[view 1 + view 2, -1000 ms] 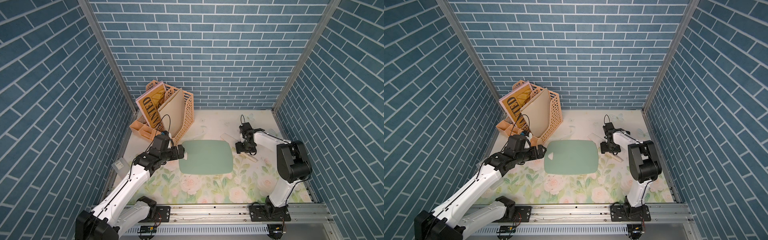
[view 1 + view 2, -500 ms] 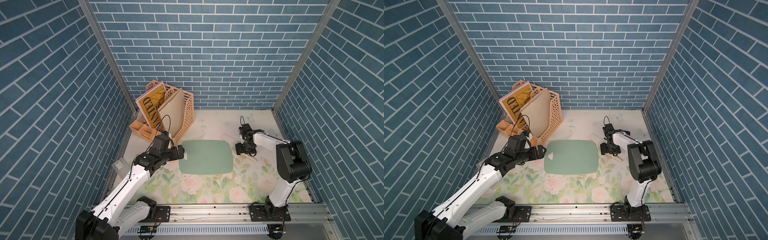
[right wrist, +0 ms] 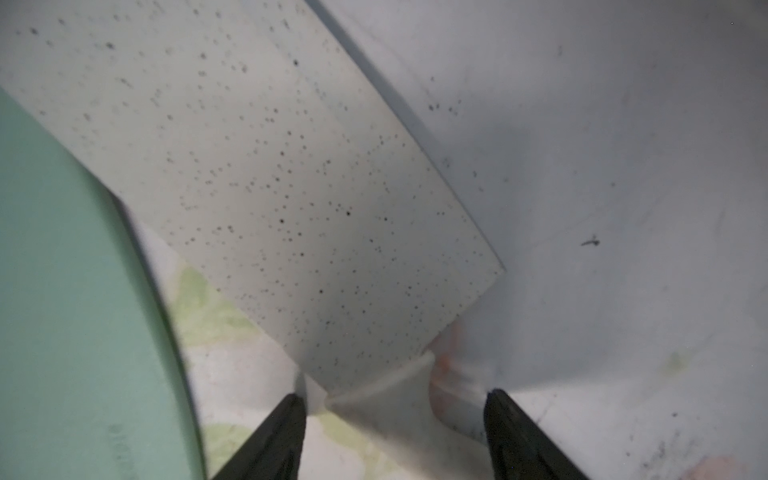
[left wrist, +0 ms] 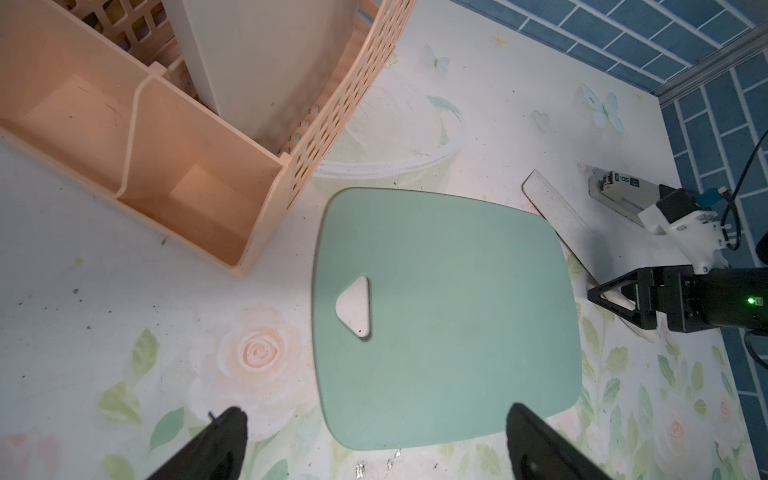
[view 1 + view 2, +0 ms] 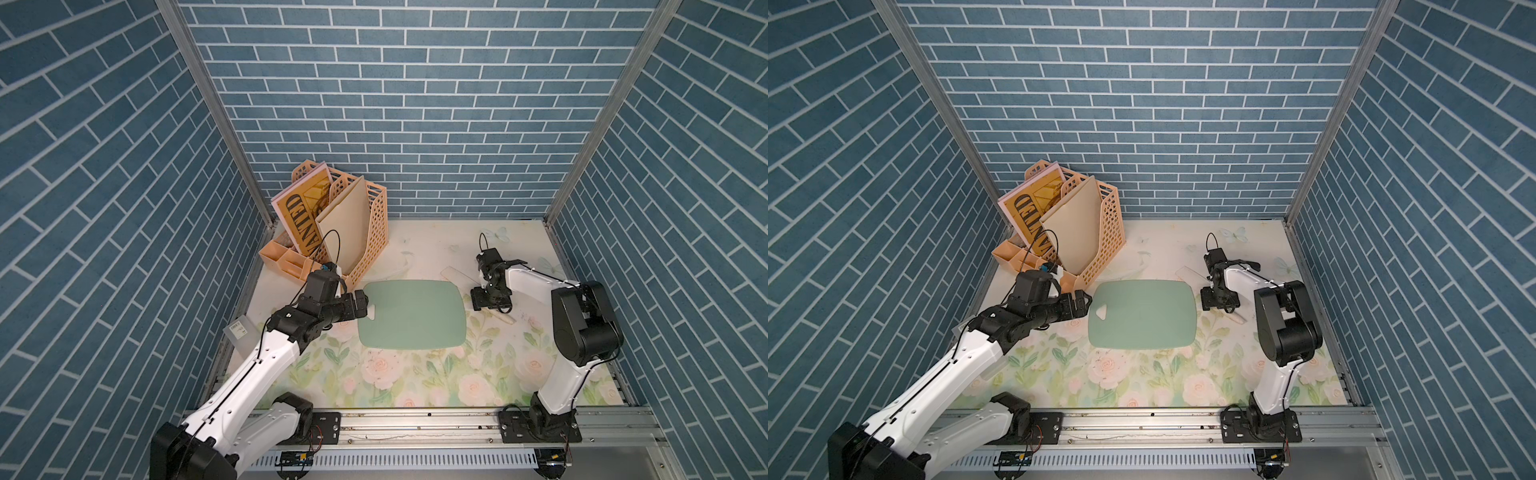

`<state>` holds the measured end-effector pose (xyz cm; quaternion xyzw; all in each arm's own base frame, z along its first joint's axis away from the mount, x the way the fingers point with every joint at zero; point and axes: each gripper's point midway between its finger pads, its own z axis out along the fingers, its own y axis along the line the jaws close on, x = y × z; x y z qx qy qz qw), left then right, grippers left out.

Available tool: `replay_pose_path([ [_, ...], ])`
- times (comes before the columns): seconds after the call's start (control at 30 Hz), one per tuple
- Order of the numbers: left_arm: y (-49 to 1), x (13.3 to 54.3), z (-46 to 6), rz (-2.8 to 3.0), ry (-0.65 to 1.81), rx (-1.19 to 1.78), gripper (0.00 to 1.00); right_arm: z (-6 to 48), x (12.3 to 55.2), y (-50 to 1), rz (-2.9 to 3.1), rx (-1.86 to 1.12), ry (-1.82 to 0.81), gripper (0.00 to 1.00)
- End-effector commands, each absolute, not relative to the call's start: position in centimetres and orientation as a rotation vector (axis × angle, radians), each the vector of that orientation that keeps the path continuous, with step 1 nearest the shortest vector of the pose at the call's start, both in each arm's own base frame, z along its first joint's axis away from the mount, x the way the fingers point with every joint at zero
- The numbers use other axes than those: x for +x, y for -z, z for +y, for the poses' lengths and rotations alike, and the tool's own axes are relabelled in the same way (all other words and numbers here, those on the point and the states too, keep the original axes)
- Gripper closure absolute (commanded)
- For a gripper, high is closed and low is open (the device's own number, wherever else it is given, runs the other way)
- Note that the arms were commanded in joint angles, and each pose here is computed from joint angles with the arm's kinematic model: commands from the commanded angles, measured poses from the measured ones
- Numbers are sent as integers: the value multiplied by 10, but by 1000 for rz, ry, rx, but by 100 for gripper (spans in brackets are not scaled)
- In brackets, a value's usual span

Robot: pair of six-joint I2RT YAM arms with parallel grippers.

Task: Align the knife with the edge of the cutting board
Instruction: Pick up the knife at the center of the board.

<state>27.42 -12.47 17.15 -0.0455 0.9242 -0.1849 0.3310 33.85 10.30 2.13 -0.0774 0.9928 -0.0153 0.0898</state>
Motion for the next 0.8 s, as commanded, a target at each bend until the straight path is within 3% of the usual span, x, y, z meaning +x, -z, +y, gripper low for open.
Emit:
replay_pose_path([
  [0.0,-168,272,-119,2419,457,-121,1,101,334,-14,2968,-247,74,28],
  [0.47,-166,272,-119,2425,452,-123,0,99,334,-12,2954,-245,77,37],
  [0.57,-166,272,-119,2425,451,-122,0,100,334,-11,2953,-242,72,44],
  [0.77,-165,272,-118,2426,448,-125,0,101,332,-12,2944,-241,53,70],
])
